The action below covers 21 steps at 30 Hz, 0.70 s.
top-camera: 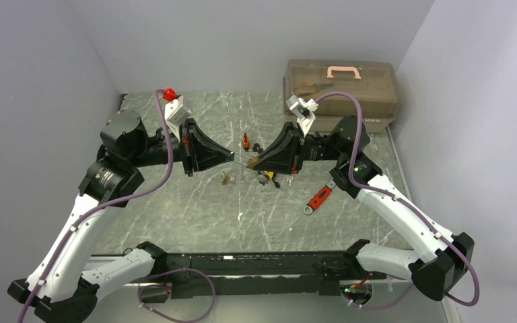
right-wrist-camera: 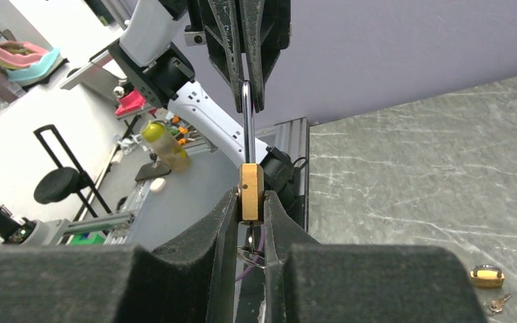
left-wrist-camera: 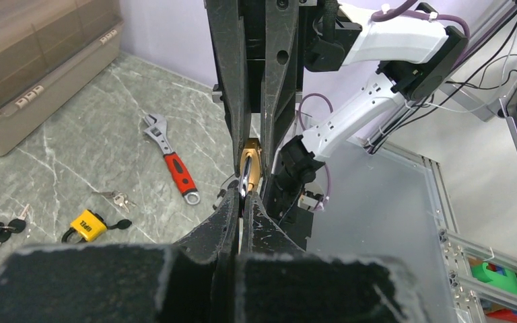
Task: Lock with the key
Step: Lock the lock.
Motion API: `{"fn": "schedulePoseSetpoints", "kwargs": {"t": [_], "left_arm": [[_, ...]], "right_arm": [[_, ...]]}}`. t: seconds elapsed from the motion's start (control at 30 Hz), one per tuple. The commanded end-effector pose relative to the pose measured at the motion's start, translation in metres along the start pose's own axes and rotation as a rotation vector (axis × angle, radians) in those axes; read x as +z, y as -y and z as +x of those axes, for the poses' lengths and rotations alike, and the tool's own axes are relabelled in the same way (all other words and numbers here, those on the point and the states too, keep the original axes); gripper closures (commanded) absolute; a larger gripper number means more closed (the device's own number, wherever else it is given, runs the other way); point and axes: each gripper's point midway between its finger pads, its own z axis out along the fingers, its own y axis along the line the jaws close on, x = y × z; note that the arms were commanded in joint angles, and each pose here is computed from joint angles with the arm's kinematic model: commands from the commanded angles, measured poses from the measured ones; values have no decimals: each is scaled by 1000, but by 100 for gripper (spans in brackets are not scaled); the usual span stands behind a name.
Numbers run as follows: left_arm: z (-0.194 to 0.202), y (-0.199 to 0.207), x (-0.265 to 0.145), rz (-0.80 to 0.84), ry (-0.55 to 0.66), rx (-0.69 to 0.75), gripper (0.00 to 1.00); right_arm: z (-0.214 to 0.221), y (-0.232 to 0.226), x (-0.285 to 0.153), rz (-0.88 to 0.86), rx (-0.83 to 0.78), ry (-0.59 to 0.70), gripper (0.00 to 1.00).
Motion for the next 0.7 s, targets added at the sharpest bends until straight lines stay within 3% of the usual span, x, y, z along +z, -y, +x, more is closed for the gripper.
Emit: {"fn": "schedulePoseSetpoints", "kwargs": {"t": [0.0,0.57,0.67], "left_arm": [[21,9,13,87,-73,-55,100],[37,1,18,47,-115,-81,100],[32,-2,15,8,-105,-60,84]], "right_arm": [[-36,-2,12,16,-88,95,100],[-45,-7,14,-7,-105,105,100],[-41,-9,14,-19,-95,96,100]]}}
